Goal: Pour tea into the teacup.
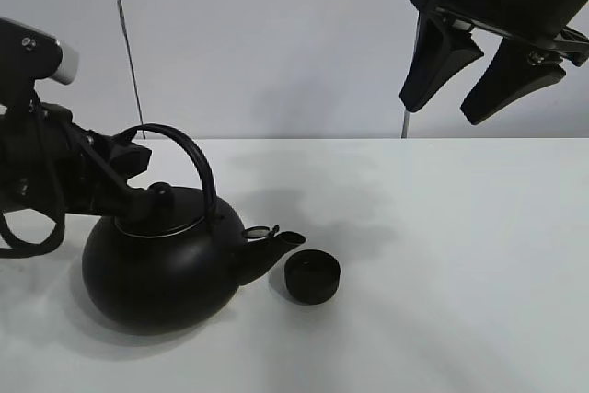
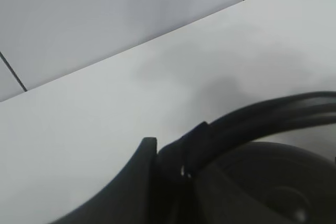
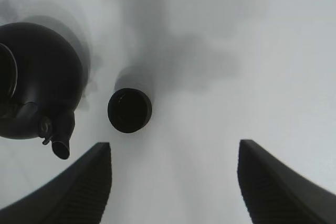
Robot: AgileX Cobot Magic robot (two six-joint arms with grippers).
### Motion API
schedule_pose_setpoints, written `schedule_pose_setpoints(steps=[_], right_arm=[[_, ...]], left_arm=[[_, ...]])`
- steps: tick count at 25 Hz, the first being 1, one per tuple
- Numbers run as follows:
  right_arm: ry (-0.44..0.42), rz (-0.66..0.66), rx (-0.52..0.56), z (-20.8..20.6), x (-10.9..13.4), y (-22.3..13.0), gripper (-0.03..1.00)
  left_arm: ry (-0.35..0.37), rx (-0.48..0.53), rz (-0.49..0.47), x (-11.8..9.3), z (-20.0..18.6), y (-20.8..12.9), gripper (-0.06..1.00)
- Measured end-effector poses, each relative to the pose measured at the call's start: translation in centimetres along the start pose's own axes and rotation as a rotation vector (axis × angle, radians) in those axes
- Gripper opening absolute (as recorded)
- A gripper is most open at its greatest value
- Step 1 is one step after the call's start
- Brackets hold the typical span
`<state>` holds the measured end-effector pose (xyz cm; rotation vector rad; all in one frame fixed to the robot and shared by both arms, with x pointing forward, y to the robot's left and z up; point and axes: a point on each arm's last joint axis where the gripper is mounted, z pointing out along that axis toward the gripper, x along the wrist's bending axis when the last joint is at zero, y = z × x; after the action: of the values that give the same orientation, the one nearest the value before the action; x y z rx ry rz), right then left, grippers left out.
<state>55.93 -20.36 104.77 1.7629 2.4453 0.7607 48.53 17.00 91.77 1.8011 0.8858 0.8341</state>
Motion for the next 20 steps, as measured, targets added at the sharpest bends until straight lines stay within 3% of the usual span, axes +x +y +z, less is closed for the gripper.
schedule_pose_setpoints(steps=[20], right_arm=[[0.000, 0.000, 0.000, 0.00, 0.00, 0.00, 0.47]], left_arm=[[-0.009, 0.038, 0.073, -0.08, -0.14, -0.41, 0.10]])
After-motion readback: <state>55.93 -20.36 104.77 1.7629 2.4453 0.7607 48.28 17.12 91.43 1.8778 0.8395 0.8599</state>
